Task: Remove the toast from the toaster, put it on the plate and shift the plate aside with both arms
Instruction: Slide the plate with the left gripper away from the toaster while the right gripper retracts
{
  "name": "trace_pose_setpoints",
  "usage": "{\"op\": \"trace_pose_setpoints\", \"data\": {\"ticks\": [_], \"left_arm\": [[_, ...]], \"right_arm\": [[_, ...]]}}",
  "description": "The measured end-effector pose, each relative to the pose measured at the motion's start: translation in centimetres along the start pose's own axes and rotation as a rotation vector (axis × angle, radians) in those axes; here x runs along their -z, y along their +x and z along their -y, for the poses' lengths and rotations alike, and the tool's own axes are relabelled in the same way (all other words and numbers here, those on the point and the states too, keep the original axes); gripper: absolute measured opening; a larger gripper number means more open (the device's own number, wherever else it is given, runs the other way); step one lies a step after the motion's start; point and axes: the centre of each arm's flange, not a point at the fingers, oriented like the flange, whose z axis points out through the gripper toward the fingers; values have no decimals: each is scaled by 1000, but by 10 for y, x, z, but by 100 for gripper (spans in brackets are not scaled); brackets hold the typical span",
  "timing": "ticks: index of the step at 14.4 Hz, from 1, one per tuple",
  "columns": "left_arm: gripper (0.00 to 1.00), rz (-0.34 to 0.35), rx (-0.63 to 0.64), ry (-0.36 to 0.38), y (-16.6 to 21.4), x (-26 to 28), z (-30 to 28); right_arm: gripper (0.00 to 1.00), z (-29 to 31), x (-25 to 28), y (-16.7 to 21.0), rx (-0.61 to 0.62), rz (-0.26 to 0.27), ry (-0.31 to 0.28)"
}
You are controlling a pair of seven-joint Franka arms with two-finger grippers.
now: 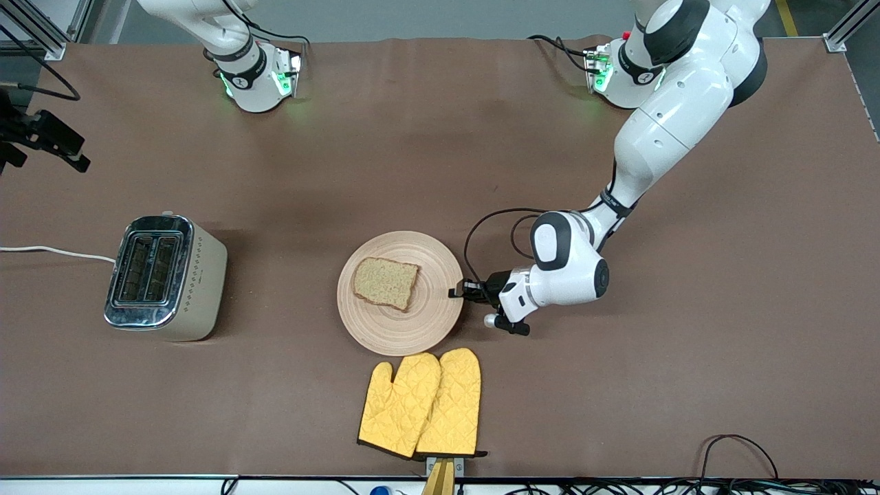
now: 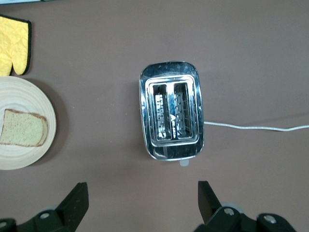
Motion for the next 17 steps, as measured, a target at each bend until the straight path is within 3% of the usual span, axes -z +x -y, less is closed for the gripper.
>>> {"op": "trace_pose_setpoints", "data": {"ticks": [5, 7, 10, 13, 17], "left_arm": [[10, -55, 89, -7, 16, 29, -19], [10, -93, 104, -4, 30, 74, -29], [9, -74, 116, -23, 46, 173, -22], [9, -62, 124, -38, 51, 277, 24], [9, -126, 106, -54, 39, 377, 122]], "right_arm": [[100, 3, 3, 10, 1, 36, -9], [100, 4, -1, 14, 1, 46, -11], [100, 5, -5, 16, 1, 53, -10], [100, 4, -11, 18, 0, 47, -9], [100, 4, -19, 20, -1, 43, -9]]}}
